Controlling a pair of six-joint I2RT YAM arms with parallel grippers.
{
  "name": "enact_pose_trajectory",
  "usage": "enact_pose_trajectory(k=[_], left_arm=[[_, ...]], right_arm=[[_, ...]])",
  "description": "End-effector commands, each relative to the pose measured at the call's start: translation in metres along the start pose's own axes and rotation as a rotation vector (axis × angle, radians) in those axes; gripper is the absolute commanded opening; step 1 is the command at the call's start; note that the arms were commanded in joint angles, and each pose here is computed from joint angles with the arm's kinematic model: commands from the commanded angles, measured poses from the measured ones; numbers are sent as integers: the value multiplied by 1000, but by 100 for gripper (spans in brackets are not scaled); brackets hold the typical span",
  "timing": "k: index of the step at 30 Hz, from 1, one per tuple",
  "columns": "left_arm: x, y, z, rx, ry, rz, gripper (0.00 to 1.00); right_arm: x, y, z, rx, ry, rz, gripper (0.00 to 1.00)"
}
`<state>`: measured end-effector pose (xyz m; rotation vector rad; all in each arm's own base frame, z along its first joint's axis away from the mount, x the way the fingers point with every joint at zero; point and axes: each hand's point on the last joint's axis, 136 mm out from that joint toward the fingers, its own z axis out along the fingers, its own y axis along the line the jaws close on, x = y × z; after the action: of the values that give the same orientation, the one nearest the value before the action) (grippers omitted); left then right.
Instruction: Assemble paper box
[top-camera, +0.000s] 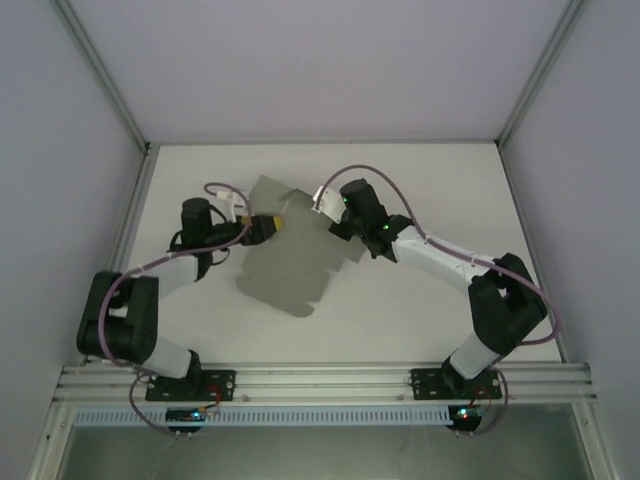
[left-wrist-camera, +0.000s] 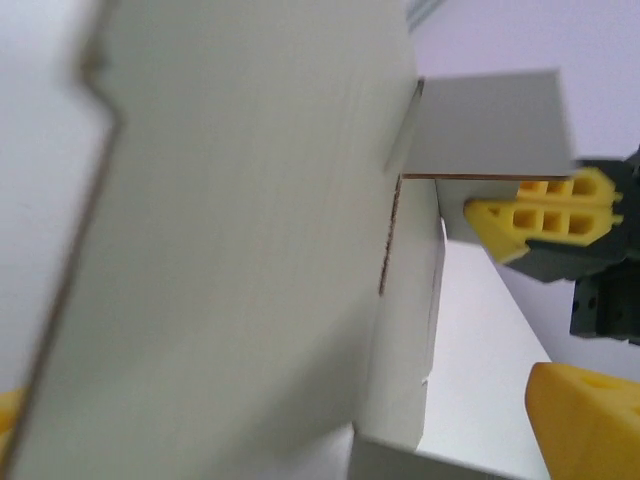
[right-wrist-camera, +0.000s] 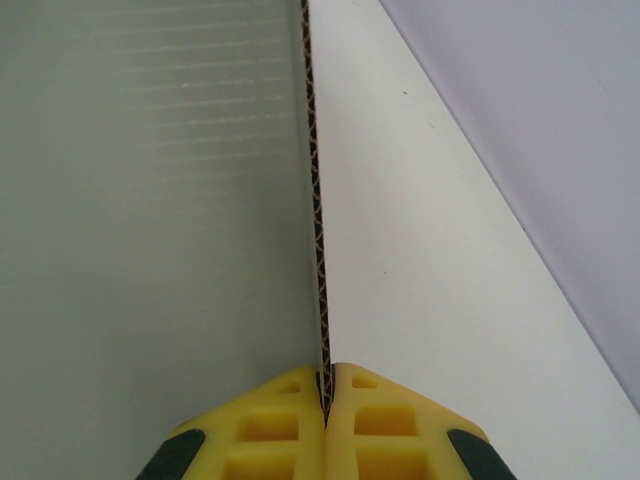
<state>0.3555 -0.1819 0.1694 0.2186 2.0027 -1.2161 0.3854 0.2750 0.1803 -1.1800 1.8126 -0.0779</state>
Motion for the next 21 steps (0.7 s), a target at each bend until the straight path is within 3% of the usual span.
enact_pose_trajectory(k=[1,7,9,14,21], left_arm=[[-18,3,-25,-105,-61,43,100],[-10,41,-63,-372,-70,-13,100],[-6,46,-67,-378,-79,-38,100],[2,13,-46,-106,-37,-13,100],[15,1,-24,53,44,-26,88]], right_arm=[[-4,-8,-4,19,-27,40,0],[-1,-7,-7,15,-32,44,0],[-1,-6,-8,9,-32,44,0],[-4,-8,-8,20,-38,43,0],[-12,-9,-12,20,-68,44,0]])
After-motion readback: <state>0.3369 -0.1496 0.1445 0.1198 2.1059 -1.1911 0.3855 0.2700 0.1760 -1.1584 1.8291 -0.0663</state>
